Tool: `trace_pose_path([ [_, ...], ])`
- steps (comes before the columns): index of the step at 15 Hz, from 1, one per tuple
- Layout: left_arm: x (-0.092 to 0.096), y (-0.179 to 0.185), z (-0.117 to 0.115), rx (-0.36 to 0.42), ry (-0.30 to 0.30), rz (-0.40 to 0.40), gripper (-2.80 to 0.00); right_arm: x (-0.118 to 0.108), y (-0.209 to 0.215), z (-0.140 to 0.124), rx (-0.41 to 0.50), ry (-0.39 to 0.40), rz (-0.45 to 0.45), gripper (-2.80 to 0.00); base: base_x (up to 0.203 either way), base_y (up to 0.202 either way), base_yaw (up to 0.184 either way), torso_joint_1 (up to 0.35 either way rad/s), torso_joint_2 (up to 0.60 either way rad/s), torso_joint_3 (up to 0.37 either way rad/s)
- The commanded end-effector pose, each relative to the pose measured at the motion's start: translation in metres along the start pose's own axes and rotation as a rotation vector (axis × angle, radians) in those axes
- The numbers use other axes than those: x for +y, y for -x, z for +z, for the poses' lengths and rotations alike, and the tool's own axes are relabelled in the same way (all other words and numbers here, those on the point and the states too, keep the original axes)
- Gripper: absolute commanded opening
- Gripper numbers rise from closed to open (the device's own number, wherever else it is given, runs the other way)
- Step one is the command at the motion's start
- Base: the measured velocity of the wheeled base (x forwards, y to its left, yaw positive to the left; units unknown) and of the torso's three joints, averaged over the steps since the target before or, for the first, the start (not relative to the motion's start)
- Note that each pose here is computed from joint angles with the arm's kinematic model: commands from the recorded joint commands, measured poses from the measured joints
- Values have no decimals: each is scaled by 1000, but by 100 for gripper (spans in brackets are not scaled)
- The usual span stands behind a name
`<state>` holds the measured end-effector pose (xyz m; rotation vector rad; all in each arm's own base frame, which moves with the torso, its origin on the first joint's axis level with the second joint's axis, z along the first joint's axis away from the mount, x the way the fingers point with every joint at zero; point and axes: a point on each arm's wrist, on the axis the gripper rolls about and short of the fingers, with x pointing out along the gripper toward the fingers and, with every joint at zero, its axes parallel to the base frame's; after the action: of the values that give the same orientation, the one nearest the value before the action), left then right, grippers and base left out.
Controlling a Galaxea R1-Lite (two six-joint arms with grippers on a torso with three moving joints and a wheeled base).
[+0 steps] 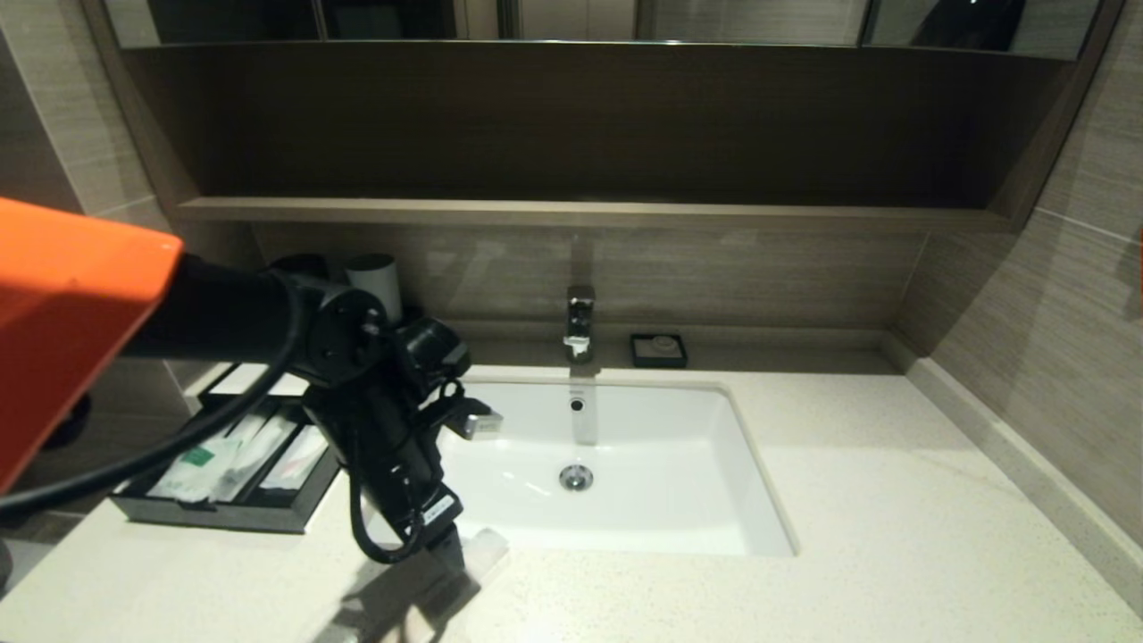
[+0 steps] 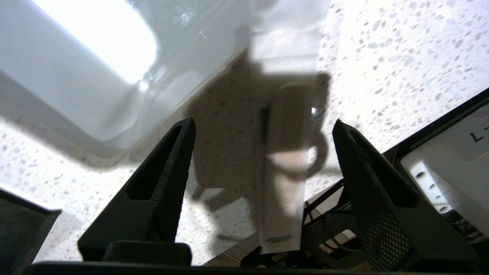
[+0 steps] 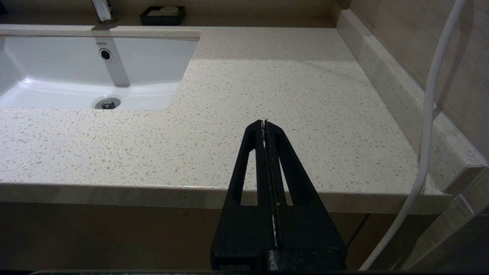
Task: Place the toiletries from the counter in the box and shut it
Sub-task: Pick up the bathroom toiletry
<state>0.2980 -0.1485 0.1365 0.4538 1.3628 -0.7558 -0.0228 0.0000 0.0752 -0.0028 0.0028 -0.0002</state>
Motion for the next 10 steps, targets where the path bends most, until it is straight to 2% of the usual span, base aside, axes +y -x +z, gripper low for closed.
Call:
trace_pose_path([
  [1, -6, -20, 15, 76, -19, -31, 0, 0, 0, 0, -1, 0, -1, -280, 0, 0, 0, 0, 0, 0],
  [2, -14, -21, 14, 154, 2, -58, 0, 0, 0, 0, 0, 0, 0, -280, 0, 0, 0, 0, 0, 0],
  [4, -19, -23, 7, 214, 30, -77, 0, 0, 0, 0, -3, 0, 0, -280, 0, 0, 0, 0, 0, 0],
  [6, -22, -16, 6, 195, 70, -65, 0, 0, 0, 0, -1, 0, -1, -280, 0, 0, 0, 0, 0, 0],
  [8, -33, -7, 9, 164, 100, -52, 0, 0, 0, 0, -1, 0, 0, -280, 0, 0, 0, 0, 0, 0],
  [9, -38, -2, 11, 152, 143, -44, 0, 0, 0, 0, -3, 0, 0, -280, 0, 0, 0, 0, 0, 0],
  [10, -43, 9, 7, 134, 160, -39, 0, 0, 0, 0, -2, 0, 0, -280, 0, 0, 0, 0, 0, 0],
])
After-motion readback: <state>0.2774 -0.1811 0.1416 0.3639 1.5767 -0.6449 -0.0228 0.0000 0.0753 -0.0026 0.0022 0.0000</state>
